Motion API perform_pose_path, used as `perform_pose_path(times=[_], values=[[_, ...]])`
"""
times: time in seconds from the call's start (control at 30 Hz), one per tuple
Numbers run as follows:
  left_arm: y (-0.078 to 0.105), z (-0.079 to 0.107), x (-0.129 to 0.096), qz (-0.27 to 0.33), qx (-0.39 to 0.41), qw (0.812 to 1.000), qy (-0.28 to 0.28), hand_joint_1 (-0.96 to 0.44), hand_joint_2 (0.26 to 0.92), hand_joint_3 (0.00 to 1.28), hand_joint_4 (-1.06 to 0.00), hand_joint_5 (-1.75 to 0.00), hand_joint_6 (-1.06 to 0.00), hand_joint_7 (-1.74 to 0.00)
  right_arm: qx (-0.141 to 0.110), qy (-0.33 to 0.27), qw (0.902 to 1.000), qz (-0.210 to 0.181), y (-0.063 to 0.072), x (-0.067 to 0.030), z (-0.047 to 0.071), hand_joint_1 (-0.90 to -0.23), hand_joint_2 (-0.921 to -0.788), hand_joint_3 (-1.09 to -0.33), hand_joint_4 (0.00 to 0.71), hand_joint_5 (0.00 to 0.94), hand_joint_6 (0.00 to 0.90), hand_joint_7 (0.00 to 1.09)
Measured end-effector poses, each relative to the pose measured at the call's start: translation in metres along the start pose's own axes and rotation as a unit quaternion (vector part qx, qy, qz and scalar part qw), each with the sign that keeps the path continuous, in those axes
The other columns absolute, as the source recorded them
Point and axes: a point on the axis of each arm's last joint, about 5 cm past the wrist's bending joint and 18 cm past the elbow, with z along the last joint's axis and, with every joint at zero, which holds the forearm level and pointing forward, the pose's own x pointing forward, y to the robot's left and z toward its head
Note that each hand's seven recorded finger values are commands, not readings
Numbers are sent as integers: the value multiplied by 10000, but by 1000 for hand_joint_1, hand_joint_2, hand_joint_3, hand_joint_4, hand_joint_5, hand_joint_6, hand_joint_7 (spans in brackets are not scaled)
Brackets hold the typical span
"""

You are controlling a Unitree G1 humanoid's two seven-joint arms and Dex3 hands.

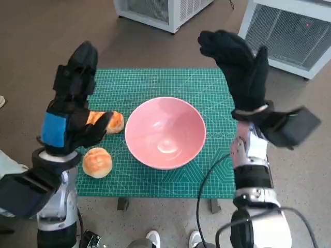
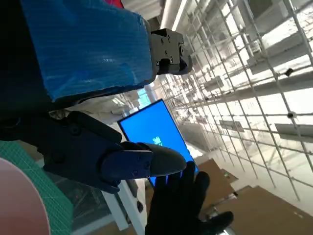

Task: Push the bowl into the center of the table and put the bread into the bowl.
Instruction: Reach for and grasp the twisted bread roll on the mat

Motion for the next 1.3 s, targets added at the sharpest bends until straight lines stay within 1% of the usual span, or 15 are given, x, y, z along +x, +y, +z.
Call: perform_pose_path(times=[0.13,0.43,0.63,1.17,1.3], values=[[2,-21,44,-113,-58,9999,-80,-667,921,406,-47,-4,-2,-398,-61,-123,9999,105,4,-10,55,-716,-921,-895,178,1,-1,541],[-5,-56,110,-239,-75,9995,-194,-664,921,407,-76,-17,-3,-404,-113,-254,9993,262,-10,-17,163,-711,-921,-899,168,1,-1,525],[-11,-73,128,-287,-85,9993,-204,-666,921,406,-83,-19,-4,-409,-111,-219,9994,258,-17,-28,178,-715,-921,-896,168,1,-1,528],[10,-75,206,-441,-15,9987,-263,-638,921,410,-91,-17,0,-418,-143,-201,9997,73,-5,-49,204,-717,-921,-898,167,1,-1,533],[90,-73,228,-546,422,9973,-232,-647,921,367,-99,-18,0,-413,-152,-197,9997,63,10,-51,210,-718,-921,-898,167,1,-1,533]])
